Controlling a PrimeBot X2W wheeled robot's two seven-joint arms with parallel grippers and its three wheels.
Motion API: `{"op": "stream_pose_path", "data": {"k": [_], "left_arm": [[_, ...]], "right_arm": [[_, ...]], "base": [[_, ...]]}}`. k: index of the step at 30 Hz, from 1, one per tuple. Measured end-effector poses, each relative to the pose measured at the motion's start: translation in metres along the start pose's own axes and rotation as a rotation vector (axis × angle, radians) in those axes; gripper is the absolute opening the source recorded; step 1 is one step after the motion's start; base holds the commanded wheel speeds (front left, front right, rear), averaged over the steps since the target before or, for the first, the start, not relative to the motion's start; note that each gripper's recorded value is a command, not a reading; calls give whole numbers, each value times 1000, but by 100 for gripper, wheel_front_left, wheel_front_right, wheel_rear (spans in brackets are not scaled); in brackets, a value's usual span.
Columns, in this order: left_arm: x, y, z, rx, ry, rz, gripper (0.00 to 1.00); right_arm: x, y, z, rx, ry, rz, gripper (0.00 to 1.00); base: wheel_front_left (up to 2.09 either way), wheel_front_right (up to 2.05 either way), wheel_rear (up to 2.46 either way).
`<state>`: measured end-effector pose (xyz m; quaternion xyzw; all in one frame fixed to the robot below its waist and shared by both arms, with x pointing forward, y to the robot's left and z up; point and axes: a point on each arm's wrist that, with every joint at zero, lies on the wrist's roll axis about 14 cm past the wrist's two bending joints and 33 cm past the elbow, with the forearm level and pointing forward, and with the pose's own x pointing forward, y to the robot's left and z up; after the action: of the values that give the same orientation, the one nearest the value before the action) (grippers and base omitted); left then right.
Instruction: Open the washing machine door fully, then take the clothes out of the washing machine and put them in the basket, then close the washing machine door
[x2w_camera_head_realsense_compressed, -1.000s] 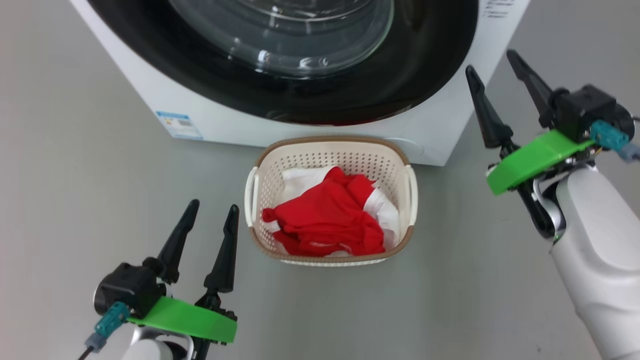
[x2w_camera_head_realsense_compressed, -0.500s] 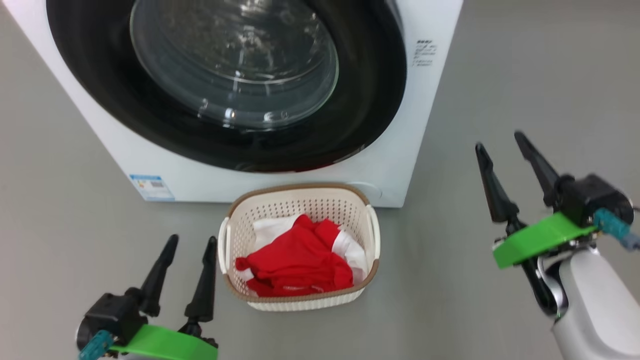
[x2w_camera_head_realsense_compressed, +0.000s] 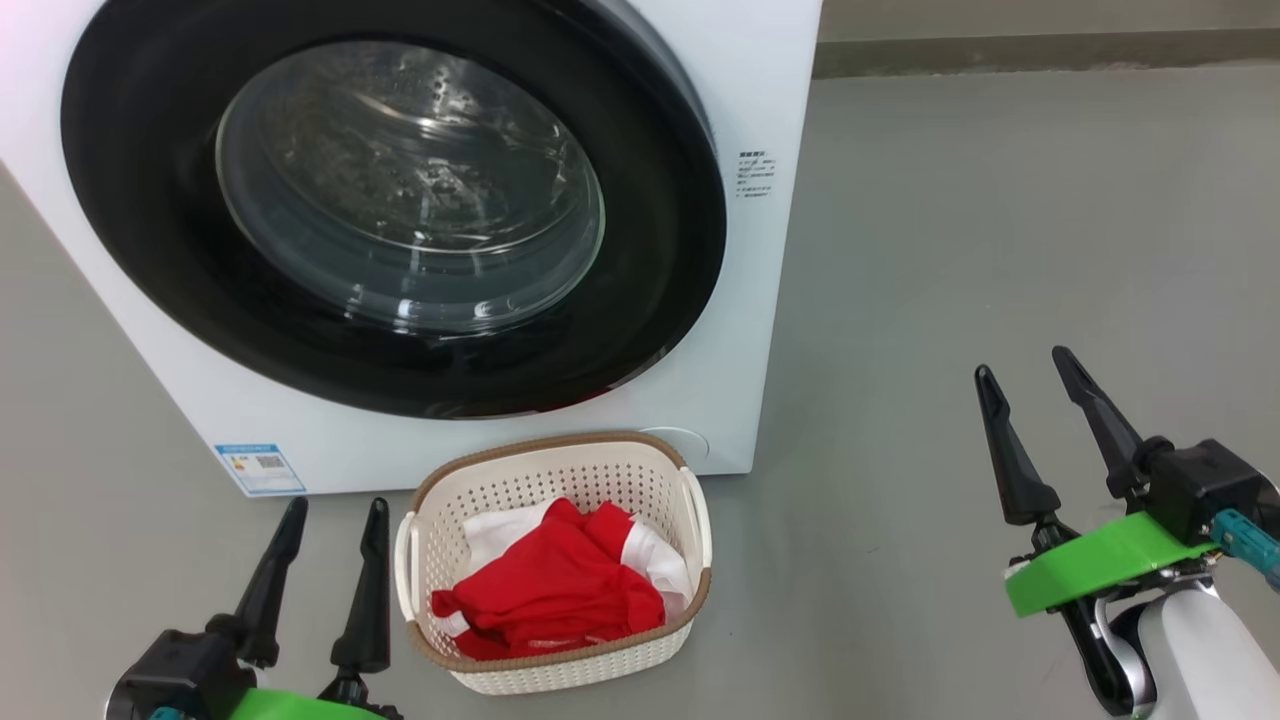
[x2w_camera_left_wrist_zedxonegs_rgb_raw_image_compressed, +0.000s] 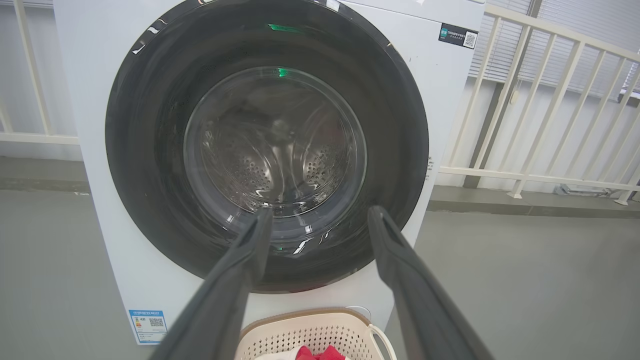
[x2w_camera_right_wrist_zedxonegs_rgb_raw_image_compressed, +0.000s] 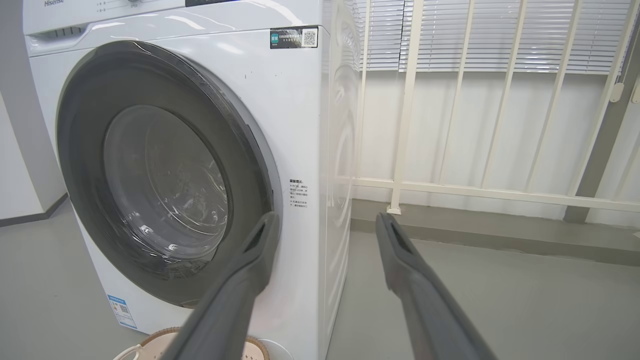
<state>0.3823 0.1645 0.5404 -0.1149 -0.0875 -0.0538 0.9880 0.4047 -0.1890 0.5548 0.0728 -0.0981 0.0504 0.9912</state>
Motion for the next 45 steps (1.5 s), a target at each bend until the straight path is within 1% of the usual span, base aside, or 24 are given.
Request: {"op": "stream_pose_path", "data": {"k": [9,16,23,33,34,41,45], "left_arm": [[-6,-6,7,12,-18,-14,100],[-17,-3,11,22,-25,-6,100],[-23,-3,12,24,-28,-6,100],[-25,-5,11,24,-22,-11,100],[-25,-5,8,21,-14,-9,0],[-46,-2,-35,-15,123,25,0],[-47,0,-37,-52,133,40,0]], "right_arm": [[-28,-6,9,1,-24,-22,100],[-48,-11,5,7,-10,-45,100],[-58,-17,10,11,-24,-69,100],[-58,-18,10,12,-25,-70,100],[-59,-18,8,14,-18,-71,0],[-88,-16,-44,74,139,-118,0],[-88,-17,-47,101,151,-128,0]], "base": [[0,0,0],[0,0,0],[0,0,0],[0,0,0],[0,0,0],[0,0,0],[0,0,0]]}}
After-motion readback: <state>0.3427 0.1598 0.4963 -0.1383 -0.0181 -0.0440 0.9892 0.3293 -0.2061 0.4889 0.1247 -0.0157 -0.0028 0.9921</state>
